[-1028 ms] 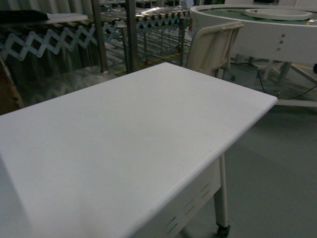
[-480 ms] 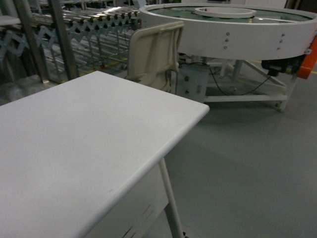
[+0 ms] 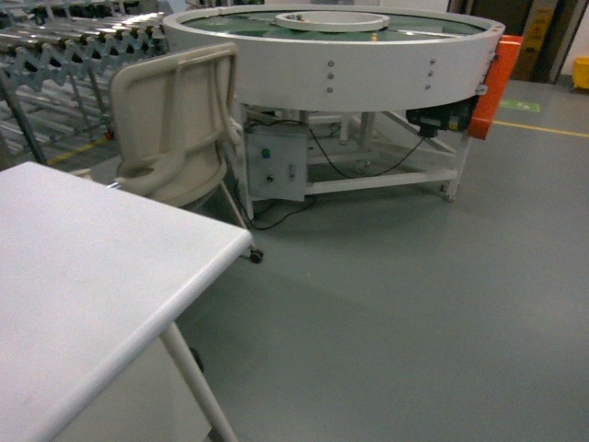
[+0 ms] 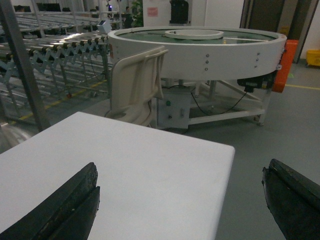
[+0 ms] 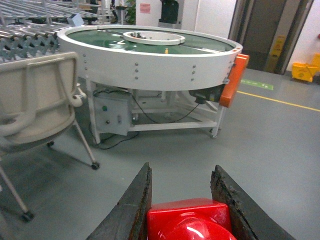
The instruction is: Pick red block from blue box to shelf
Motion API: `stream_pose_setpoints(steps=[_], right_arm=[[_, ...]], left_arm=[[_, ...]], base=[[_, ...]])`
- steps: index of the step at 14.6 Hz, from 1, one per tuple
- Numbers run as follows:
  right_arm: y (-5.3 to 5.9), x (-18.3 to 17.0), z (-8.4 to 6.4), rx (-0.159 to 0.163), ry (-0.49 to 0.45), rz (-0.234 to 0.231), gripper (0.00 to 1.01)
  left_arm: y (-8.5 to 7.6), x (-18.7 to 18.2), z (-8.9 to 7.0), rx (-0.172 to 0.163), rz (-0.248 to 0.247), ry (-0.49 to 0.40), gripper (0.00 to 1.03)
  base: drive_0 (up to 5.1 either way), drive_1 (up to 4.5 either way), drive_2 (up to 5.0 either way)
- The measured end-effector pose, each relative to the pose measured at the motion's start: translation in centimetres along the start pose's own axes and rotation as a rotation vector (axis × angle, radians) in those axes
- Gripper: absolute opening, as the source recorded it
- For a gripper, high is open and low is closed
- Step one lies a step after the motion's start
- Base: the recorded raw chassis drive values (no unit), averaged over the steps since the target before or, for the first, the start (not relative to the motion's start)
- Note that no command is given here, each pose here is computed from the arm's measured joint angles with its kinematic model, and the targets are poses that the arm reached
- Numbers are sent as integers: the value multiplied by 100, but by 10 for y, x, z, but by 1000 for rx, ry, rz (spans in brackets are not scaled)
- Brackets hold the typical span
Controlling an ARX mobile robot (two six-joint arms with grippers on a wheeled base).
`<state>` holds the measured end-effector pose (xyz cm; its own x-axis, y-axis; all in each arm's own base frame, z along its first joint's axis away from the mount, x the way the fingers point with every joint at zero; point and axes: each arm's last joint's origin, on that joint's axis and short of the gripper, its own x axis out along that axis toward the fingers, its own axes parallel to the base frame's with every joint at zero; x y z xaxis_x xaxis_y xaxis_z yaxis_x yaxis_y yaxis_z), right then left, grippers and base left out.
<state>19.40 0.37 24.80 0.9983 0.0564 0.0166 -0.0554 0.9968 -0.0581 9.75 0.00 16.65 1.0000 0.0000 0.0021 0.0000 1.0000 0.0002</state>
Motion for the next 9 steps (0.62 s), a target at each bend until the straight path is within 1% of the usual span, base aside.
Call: stream_pose_setpoints(steps=[4,9], right_arm=[[0,0,1,0,-8,0,29],[0,0,0,0,-3,0,29]], left_arm=[[0,0,0,0,0,2,98],[0,0,0,0,-2,5,98]], base=[[136,-1,-626],[130,68,-649]])
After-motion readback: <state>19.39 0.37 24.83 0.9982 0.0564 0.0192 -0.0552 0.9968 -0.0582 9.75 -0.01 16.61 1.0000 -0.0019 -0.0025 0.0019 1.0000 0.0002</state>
